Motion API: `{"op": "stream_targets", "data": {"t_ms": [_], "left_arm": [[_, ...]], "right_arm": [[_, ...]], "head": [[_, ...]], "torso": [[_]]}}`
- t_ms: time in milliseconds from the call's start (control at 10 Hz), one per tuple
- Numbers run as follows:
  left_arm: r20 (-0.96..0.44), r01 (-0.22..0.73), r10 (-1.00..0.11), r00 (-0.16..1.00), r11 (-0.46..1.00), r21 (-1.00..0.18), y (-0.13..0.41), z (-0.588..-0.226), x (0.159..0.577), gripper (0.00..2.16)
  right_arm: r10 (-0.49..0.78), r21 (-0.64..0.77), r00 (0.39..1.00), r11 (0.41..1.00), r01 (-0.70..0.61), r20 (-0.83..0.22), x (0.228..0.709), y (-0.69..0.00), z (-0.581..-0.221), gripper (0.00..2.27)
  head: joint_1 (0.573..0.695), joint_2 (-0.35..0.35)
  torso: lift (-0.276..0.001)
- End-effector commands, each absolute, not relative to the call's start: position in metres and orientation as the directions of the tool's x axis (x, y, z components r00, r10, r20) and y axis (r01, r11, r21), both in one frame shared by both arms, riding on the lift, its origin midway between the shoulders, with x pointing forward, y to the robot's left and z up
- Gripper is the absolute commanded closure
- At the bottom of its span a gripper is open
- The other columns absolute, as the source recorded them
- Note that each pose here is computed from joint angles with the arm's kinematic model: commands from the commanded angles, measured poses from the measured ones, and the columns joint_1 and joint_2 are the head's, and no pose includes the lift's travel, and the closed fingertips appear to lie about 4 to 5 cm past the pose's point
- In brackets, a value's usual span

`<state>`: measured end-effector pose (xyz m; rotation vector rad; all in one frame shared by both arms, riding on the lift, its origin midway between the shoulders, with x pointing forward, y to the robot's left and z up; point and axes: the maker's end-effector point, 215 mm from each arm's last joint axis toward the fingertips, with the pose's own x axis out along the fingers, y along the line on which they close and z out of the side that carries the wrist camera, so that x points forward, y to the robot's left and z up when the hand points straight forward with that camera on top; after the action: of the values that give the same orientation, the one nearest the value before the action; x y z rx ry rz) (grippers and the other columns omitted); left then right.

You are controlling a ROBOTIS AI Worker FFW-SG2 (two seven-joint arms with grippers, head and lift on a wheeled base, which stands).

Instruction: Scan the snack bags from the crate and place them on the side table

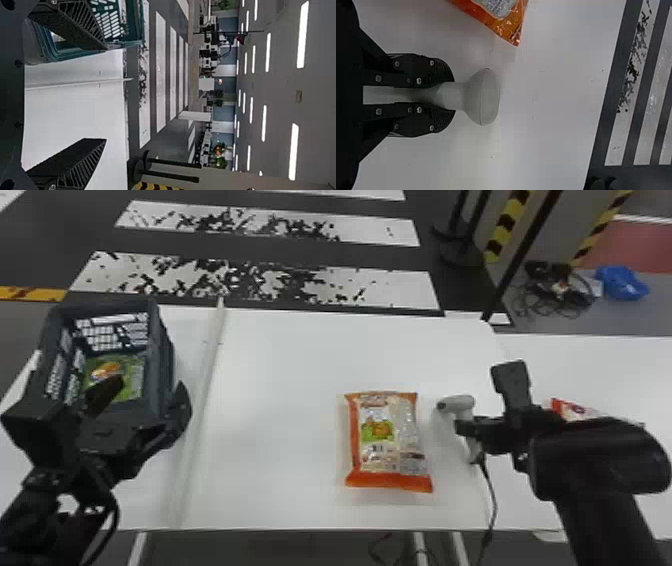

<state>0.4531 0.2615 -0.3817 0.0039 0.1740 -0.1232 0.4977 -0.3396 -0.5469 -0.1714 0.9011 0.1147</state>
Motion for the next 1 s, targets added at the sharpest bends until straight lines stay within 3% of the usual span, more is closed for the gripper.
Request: {"op": "stream_targets", "data": {"t_ms": [0,600,900], "left_arm": [[-0.174,0.122,-0.121,0.977,0.993,-0.007,0.262,-0.383,0.453,0.04],[-0.18,0.123,-0.123,0.976,0.992,-0.012,0.26,-0.387,0.455,0.04],[-0.19,0.122,-0.123,0.974,0.992,-0.017,0.26,-0.393,0.454,0.04]], "right_arm": [[0.022,-0.095,0.613,0.983,-0.157,-0.79,0.486,-0.338,-0.536,2.26],[0.063,-0.063,0.602,0.981,-0.185,-0.796,0.411,-0.282,-0.471,2.26],[0.115,-0.027,0.558,0.971,-0.239,-0.822,0.367,-0.238,-0.46,2.26]], "head": [[0.695,-0.091],[0.695,-0.064],[0.695,-0.002]], "torso": [[-0.05],[-0.05],[-0.05]]}}
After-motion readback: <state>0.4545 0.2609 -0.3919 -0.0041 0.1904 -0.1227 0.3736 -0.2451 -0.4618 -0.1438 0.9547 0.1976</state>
